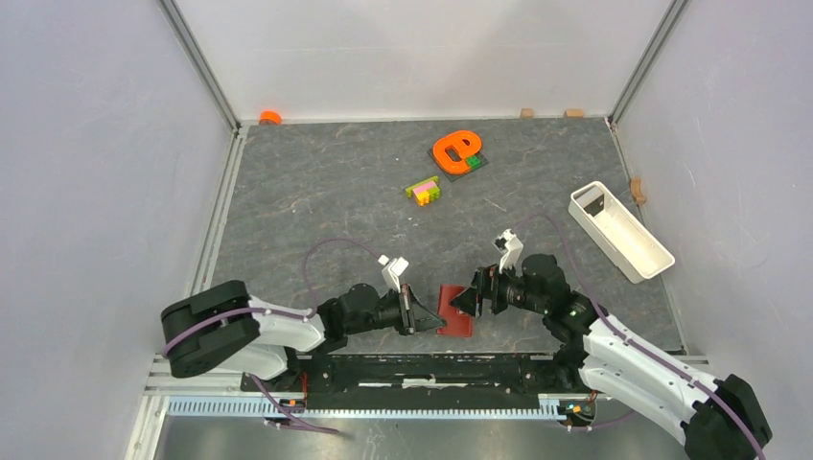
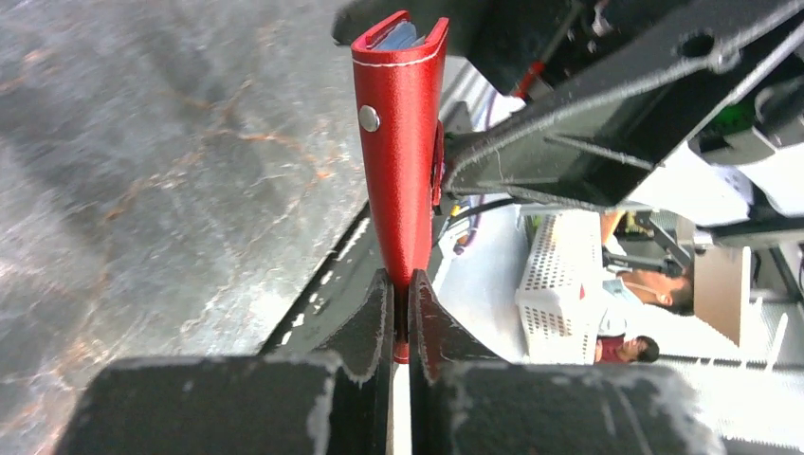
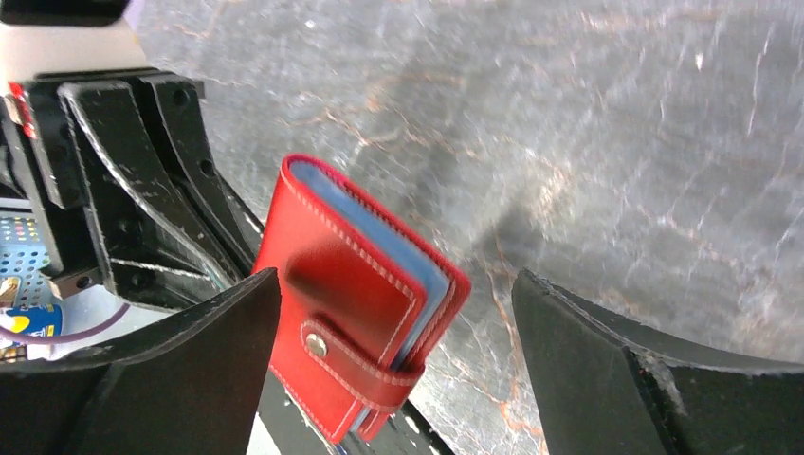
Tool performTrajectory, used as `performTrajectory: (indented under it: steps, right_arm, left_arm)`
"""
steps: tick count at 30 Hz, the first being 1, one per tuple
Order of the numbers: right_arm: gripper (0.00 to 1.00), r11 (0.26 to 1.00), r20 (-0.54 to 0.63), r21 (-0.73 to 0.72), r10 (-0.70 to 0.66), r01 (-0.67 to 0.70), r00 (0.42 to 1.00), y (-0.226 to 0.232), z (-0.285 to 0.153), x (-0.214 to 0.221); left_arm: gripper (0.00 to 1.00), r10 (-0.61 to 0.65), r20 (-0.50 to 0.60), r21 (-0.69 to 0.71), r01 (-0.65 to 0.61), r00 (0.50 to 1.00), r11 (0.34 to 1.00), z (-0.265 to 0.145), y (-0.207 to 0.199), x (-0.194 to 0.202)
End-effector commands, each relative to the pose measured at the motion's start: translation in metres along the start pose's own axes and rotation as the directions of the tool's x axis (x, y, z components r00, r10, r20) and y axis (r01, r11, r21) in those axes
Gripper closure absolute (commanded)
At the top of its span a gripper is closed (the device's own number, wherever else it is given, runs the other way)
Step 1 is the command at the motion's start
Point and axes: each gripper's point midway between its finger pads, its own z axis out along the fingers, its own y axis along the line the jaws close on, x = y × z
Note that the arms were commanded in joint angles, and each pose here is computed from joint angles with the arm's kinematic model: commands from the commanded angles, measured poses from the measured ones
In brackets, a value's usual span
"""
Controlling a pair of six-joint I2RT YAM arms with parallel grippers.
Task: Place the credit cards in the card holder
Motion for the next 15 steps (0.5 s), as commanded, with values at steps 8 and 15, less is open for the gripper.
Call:
performTrajectory:
  steps: [8,15]
  right_arm:
    - [0.26,0.945,0.049,-0.289,-0.143,0.151,0.988,0.064,-0.021,-0.035]
    - [0.93,0.912,0.069,-0.377,-0.144,0.159,0.987,0.081,-0.029,-0.036]
  left_arm:
    - [0.98,0.212,0.017,0.172,-0.212,0.977,0.962,-0.018,-0.045,-0.005]
    - [0.57,0.213,0.048,0.173,-0.218,0.976,0.961,-0.022,-0.049,-0.011]
